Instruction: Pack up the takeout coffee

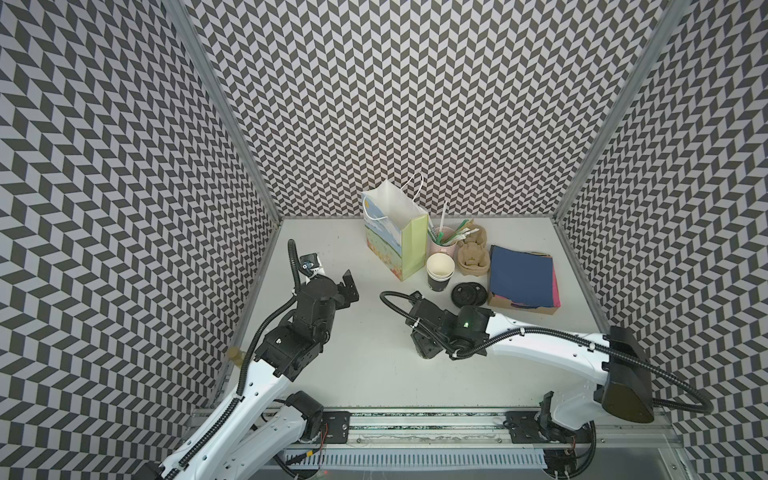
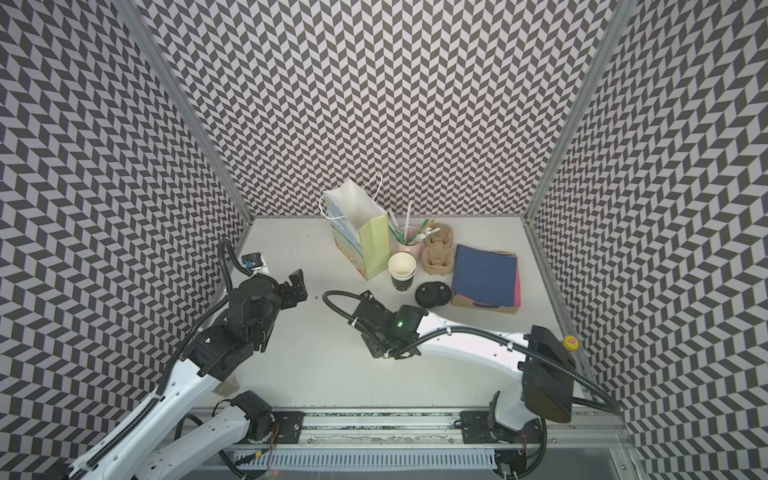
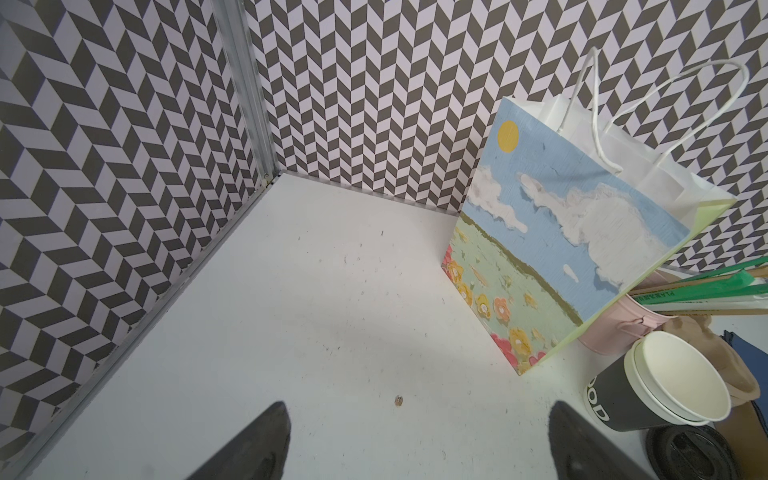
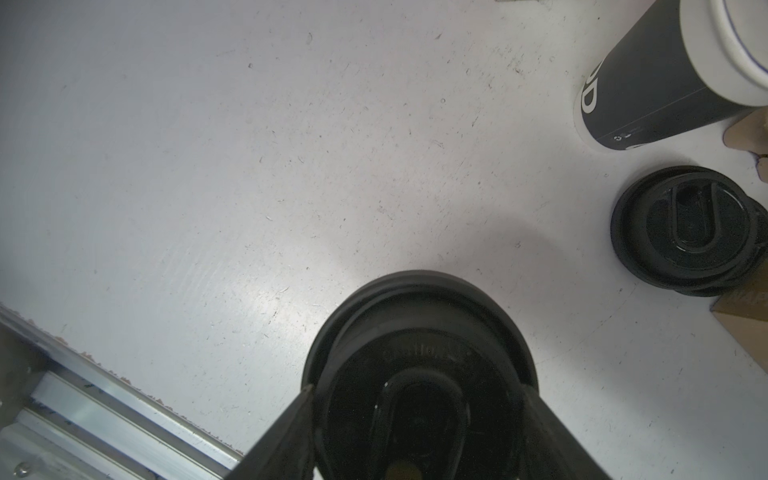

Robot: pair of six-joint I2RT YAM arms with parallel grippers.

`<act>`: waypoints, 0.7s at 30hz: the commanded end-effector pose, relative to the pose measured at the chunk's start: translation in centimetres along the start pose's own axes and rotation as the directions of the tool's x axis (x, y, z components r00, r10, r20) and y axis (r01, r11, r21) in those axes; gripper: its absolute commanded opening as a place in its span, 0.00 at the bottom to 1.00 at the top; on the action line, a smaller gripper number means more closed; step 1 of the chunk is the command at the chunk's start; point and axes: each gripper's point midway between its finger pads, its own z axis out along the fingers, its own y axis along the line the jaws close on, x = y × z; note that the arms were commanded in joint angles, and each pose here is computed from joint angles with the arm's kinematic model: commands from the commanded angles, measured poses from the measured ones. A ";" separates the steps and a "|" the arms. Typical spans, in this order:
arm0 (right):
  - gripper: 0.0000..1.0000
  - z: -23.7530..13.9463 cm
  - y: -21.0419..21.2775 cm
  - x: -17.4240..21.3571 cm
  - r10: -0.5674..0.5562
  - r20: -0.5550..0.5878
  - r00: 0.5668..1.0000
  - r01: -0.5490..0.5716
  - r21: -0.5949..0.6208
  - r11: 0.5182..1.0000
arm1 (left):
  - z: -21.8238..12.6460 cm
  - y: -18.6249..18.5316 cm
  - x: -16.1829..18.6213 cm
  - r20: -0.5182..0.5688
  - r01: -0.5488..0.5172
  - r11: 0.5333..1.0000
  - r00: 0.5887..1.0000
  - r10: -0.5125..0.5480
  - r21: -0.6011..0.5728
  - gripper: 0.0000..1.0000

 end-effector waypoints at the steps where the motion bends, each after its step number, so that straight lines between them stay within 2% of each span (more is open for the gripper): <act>1: 0.67 0.9 0.1 0.6 -0.007 -0.013 1.000 0.007 0.002 1.000 | 0.1 0.3 0.7 -0.022 -0.021 1.000 1.000 0.020 -0.012 0.97; 11: 0.67 1.5 0.3 1.6 -0.004 -0.039 0.999 0.003 -0.035 0.999 | 0.3 0.0 1.0 -0.036 -0.028 1.000 0.999 0.028 -0.002 0.97; 21: 0.66 3.1 -0.5 4.5 0.010 -0.111 0.994 -0.017 -0.062 0.998 | 0.6 -0.2 1.4 -0.052 -0.039 0.999 0.998 0.039 0.005 0.97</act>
